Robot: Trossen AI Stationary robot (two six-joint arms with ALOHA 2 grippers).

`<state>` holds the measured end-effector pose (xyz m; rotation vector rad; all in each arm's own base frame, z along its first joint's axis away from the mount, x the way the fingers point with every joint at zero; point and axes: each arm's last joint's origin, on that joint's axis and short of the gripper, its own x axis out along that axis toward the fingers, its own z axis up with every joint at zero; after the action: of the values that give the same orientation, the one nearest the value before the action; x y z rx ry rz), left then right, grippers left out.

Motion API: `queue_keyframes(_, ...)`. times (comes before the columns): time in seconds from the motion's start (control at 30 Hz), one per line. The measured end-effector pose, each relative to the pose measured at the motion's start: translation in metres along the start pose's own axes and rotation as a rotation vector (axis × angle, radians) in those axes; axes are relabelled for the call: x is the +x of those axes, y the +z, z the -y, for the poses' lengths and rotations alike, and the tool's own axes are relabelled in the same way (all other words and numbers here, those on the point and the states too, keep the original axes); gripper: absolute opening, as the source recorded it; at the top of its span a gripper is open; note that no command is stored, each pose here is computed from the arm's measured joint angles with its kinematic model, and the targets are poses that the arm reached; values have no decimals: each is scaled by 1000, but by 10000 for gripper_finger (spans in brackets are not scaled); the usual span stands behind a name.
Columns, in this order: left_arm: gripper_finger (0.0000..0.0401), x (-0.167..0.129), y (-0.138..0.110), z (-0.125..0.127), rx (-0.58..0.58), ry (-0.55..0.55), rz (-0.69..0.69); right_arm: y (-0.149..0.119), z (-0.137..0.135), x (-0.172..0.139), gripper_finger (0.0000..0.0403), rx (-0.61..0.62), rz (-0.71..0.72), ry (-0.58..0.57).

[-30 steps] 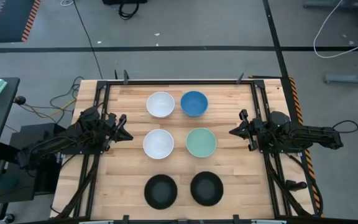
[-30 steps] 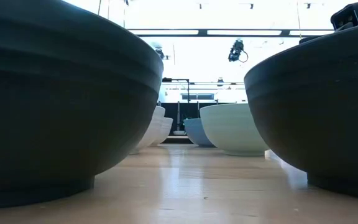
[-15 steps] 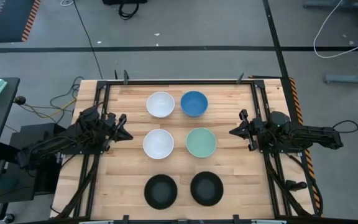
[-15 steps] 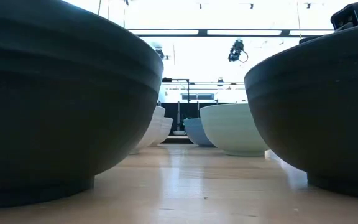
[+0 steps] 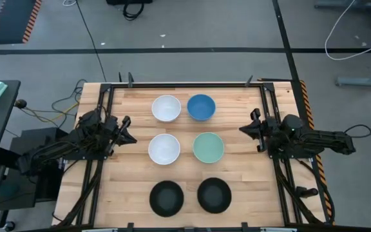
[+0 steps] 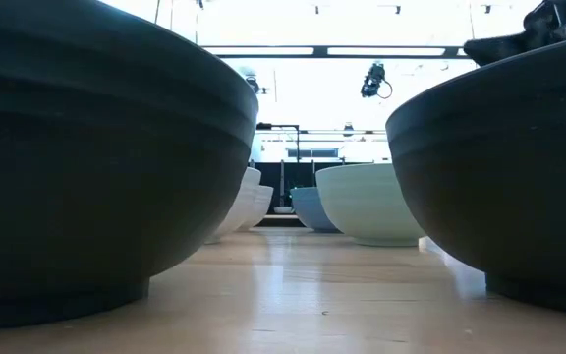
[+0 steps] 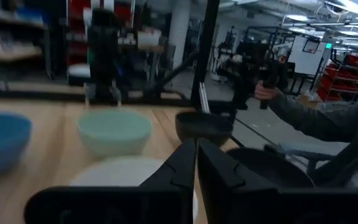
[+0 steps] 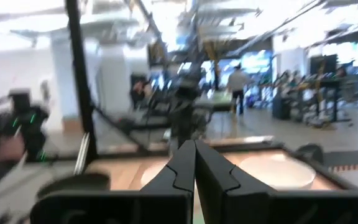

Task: Nest bowls inside each other
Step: Stack the blue bowl on the green bowl

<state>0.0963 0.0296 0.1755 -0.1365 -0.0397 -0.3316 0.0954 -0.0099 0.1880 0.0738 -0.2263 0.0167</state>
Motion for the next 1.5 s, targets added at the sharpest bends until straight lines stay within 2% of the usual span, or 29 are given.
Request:
queue_keyframes(0.23,27,-1,15,2,158,47,129,16,0,-1,18,5,163,-56)
queue_keyframes(0.53,16,-2,20,-2,351,235,186,44,-2,2,18,25,178,-52)
queue_keyframes(0.87,27,-3,24,-1,386,253,223,75,1,38,18,82,-46,-104)
queue_keyframes(1.13,17,-4,29,-1,226,295,280,98,6,85,18,165,-416,-173)
queue_keyframes(1.3,28,-4,47,1,201,321,321,116,9,113,19,204,-581,-213)
queue_keyframes(1.5,46,0,69,-1,152,384,238,130,19,139,34,261,-766,-333)
